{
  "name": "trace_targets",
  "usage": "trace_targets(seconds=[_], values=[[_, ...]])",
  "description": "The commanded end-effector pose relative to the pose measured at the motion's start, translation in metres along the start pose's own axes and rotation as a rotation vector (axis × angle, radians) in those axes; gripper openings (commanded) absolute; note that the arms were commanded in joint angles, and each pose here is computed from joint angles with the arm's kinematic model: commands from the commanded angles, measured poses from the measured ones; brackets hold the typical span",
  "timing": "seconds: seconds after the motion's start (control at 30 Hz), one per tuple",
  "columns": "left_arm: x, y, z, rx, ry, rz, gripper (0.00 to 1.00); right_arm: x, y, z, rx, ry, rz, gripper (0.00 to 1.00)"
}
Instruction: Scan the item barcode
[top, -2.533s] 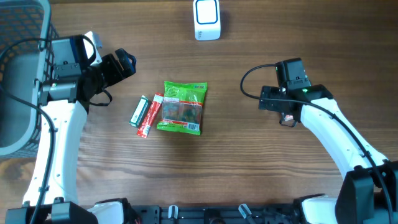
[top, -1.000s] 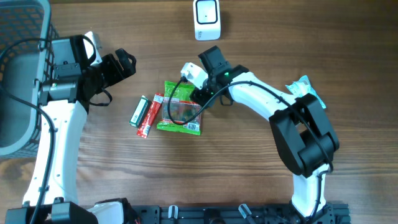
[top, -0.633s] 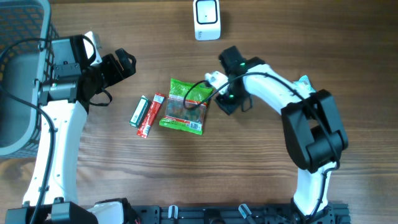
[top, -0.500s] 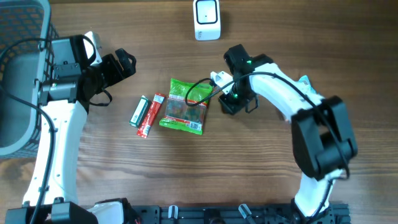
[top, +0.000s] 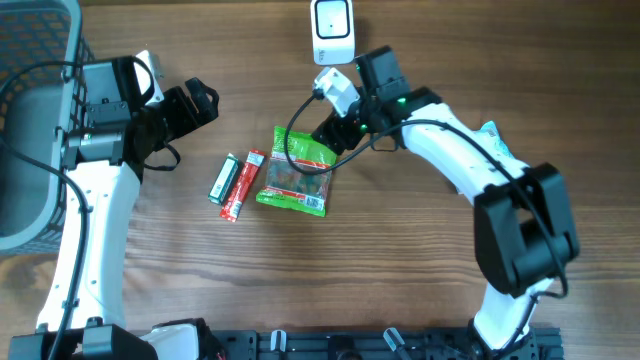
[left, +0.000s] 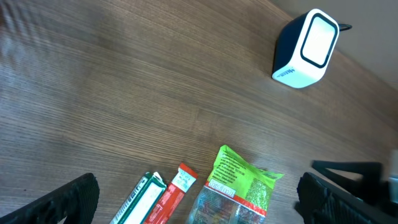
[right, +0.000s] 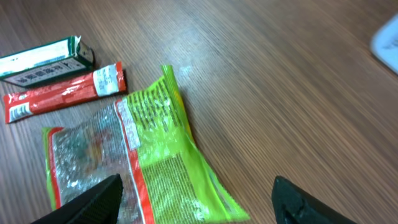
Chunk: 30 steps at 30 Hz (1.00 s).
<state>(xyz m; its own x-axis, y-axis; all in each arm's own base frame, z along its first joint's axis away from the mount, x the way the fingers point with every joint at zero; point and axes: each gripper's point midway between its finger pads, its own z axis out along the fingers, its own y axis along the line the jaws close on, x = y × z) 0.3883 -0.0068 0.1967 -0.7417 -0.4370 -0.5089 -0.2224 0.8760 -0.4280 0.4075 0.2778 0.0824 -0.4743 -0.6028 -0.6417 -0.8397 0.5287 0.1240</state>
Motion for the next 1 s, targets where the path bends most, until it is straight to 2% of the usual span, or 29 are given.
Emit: trace_targets(seconds=[0.0, 0.07, 0.13, 0.17, 0.23, 0.33, 0.37, 0.4, 0.43, 0.47, 0.77, 0.97], values=[[-0.002, -0.001, -0.003, 0.003, -0.012, 0.021, 1.00, 0.011, 0.022, 0.036, -0.085, 0.020, -0.135, 0.78], [-0.002, -0.001, -0.003, 0.003, -0.012, 0.021, 1.00, 0.015, 0.029, 0.048, -0.101, 0.024, -0.197, 0.84], [-0.002, -0.001, -0.003, 0.003, -0.012, 0.021, 1.00, 0.014, 0.037, 0.057, -0.112, 0.020, -0.227, 0.85], [-0.002, -0.001, -0.003, 0.003, -0.012, 0.021, 1.00, 0.014, 0.038, 0.058, -0.107, 0.024, -0.232, 0.82], [-0.002, -0.001, -0.003, 0.003, -0.012, 0.021, 1.00, 0.021, 0.031, 0.059, -0.065, 0.064, -0.212, 0.68], [-0.002, -0.001, -0.003, 0.003, -0.012, 0.021, 1.00, 0.042, 0.015, 0.055, 0.009, 0.163, -0.137, 0.57], [-0.002, -0.001, -0.003, 0.003, -0.012, 0.021, 1.00, 0.044, 0.017, 0.054, -0.012, 0.160, -0.126, 0.57], [-0.002, -0.001, -0.003, 0.003, -0.012, 0.021, 1.00, 0.040, 0.024, 0.054, -0.059, 0.135, -0.124, 0.71], [-0.002, -0.001, -0.003, 0.003, -0.012, 0.021, 1.00, 0.037, 0.026, 0.054, -0.075, 0.119, -0.128, 0.78], [-0.002, -0.001, -0.003, 0.003, -0.012, 0.021, 1.00, 0.036, 0.028, 0.054, -0.086, 0.110, -0.143, 0.80], [-0.002, -0.001, -0.003, 0.003, -0.012, 0.021, 1.00, 0.041, 0.047, 0.057, -0.139, 0.135, -0.179, 0.80], [-0.002, -0.001, -0.003, 0.003, -0.012, 0.021, 1.00, 0.068, 0.055, 0.050, -0.175, 0.249, -0.125, 0.79]])
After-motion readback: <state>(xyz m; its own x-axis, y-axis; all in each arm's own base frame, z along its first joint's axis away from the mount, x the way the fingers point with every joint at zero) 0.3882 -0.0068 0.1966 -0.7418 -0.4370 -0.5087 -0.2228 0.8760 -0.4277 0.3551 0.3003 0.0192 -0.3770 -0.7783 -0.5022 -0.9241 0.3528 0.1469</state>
